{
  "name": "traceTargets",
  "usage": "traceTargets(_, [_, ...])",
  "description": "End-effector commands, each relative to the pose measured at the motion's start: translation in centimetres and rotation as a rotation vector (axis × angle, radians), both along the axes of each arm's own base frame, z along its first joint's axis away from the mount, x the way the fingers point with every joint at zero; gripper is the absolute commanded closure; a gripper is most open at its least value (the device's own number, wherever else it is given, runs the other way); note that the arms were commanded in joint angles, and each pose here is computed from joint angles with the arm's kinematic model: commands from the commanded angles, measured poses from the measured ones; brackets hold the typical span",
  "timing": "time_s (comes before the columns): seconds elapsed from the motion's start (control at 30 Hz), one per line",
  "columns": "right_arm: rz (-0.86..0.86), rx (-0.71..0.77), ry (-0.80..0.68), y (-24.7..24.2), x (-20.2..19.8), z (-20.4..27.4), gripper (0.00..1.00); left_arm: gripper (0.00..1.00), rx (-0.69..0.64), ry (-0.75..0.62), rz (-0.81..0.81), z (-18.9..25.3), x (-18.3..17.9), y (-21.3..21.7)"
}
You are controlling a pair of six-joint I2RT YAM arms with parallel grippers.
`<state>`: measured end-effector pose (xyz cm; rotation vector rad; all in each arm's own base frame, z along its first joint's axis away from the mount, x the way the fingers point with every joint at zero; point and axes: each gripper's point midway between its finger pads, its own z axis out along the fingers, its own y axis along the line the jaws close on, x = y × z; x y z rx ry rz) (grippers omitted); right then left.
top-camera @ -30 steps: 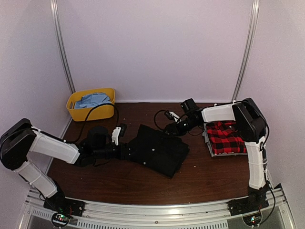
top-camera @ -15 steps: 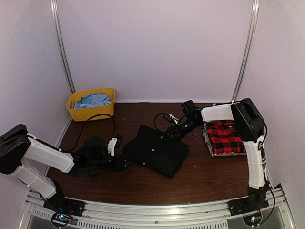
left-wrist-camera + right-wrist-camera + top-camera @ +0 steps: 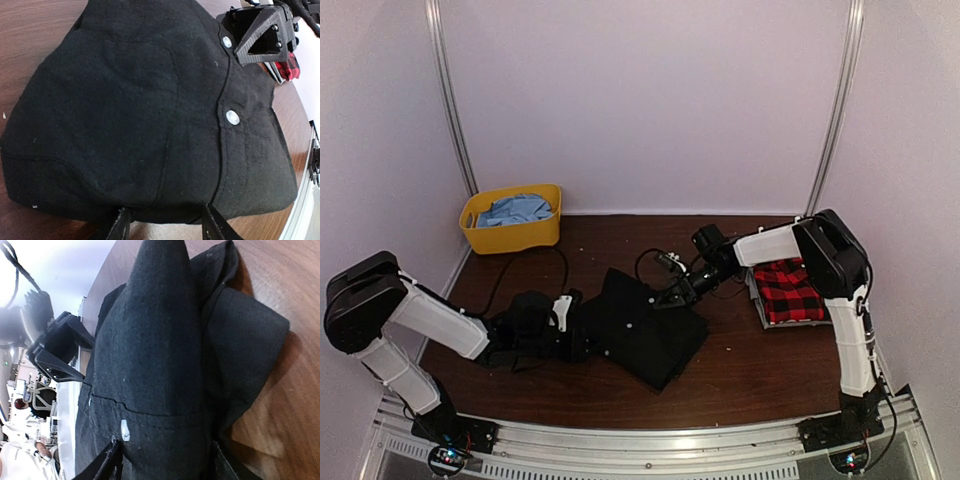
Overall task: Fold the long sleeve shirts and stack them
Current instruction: Pick up the square-folded shirt from the center of the board, then turn over the square-folded shirt at the center of the board.
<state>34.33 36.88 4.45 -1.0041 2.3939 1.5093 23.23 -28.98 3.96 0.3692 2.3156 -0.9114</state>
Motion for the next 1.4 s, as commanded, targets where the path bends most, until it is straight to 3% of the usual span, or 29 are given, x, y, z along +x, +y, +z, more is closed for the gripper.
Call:
traceTargets(0.0, [0.014,-0.014,0.147,0.5,-3.0,-2.8,0.42,0.51,-0.002,-0.003,0.015,0.4,0.8,-0.7])
traceTargets(0.17, [0.047,0.002,0.169,1.5,-4.3,-3.0,0.44,0.52,0.000,0.004,0.013,0.3,0.8,-0.8])
traceTargets(0.33, [0.056,0.027,0.185,1.8,-4.5,-2.7,0.52,0.52,0.000,0.006,0.011,0.4,0.7,-0.7])
traceTargets(0.53, [0.058,0.091,0.179,1.5,-4.2,-0.5,0.73,0.52,0.008,-0.011,0.047,0.9,0.9,0.0])
traceTargets(0.67, [0.023,0.117,0.140,0.3,-3.8,2.0,1.00,0.48,0.028,-0.043,0.106,1.8,1.4,1.3])
traceTargets(0.83, [-0.064,0.085,0.055,-2.9,-3.9,5.7,1.00,0.42,0.074,-0.119,0.233,4.2,2.5,3.9])
traceTargets(1.0, [-0.281,-0.211,-0.100,-9.0,-2.0,6.9,1.00,0.25,0.089,-0.194,0.348,7.9,3.3,6.5])
traceTargets(1.13, [-0.449,-0.451,-0.247,-13.8,-0.5,9.5,1.00,0.04,0.080,-0.245,0.432,10.9,3.4,8.5])
traceTargets(1.37, [-0.700,-0.833,-0.440,-21.4,1.6,15.1,1.00,0.02,0.084,-0.287,0.520,13.0,3.0,11.2])
